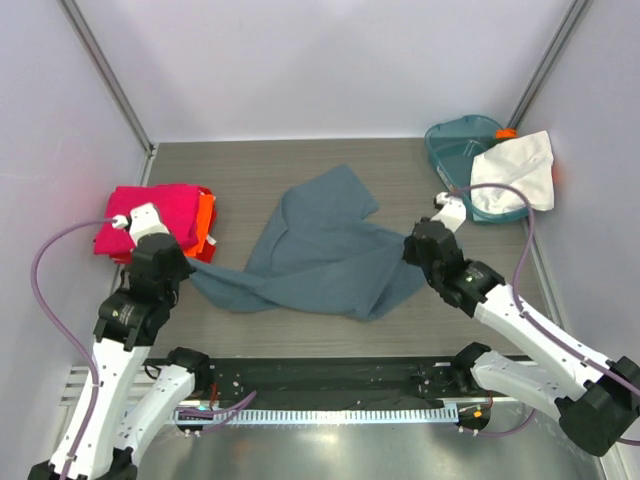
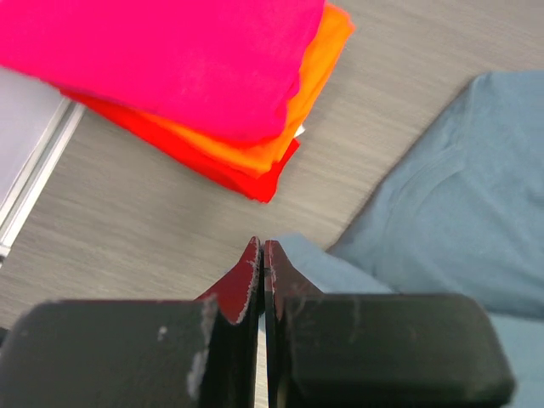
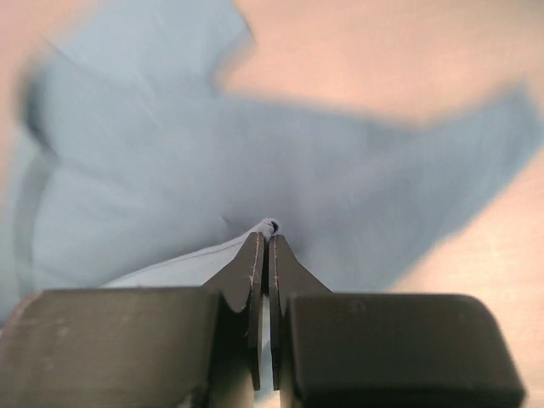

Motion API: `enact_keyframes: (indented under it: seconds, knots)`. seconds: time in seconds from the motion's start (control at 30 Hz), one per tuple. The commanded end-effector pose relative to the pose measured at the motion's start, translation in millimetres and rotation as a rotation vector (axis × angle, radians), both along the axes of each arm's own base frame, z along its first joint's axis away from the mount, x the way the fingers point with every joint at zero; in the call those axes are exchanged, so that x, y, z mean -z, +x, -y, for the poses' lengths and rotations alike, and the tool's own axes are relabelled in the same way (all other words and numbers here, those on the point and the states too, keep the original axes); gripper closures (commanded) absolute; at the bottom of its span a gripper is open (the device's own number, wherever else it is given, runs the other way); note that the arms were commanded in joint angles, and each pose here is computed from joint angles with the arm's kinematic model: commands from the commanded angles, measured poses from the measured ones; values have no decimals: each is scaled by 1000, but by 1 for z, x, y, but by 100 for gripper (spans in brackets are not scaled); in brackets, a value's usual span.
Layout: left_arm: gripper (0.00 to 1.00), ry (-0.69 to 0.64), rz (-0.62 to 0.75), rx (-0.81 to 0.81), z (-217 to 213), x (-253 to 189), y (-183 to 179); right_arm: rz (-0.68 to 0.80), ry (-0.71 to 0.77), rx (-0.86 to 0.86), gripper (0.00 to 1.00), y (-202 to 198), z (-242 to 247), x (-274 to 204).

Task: Fold and stack the t-shirts
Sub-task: Flatten the tshirt out

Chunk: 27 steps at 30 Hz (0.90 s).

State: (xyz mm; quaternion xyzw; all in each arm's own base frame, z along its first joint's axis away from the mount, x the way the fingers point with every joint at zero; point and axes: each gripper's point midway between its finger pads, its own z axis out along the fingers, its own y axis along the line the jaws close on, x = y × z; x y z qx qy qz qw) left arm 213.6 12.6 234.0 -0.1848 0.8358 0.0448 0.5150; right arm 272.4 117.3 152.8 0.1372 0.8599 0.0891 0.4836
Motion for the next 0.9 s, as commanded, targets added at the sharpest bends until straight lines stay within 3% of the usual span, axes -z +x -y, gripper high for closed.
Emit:
enact_keyframes:
  seconds: [0.0,0.17,0.2,0.27,0.3,0.4,0.5,0.67,0.73,0.87]
  knots:
    - [100,-38,127,-9,5,-53,20,183,-40,60,99,28,10,-86]
    - [100,-5,213,-11,6,-117,49,283,-16,126,99,49,22,-172]
    - [100,-2,300,-36,0,-164,44,349,30,142,99,55,26,-216]
    - [100,36,275,-49,-3,-187,51,455,97,119,99,48,26,-282]
    - [100,5,389,-62,-8,-240,38,492,123,91,99,43,23,-303]
    - [100,-44,497,-63,-12,-289,18,644,199,55,99,14,33,-375]
    - [100,-164,736,-53,-19,-345,-31,795,271,-26,99,-32,43,-428]
    - [99,-341,1057,116,-4,-393,-89,1001,381,-123,99,-106,64,-468]
    - [99,-378,1130,146,-4,-404,-107,1033,393,-105,99,-119,74,-471]
    - [100,-395,1173,156,-3,-430,-109,1090,403,-38,99,-140,99,-478]
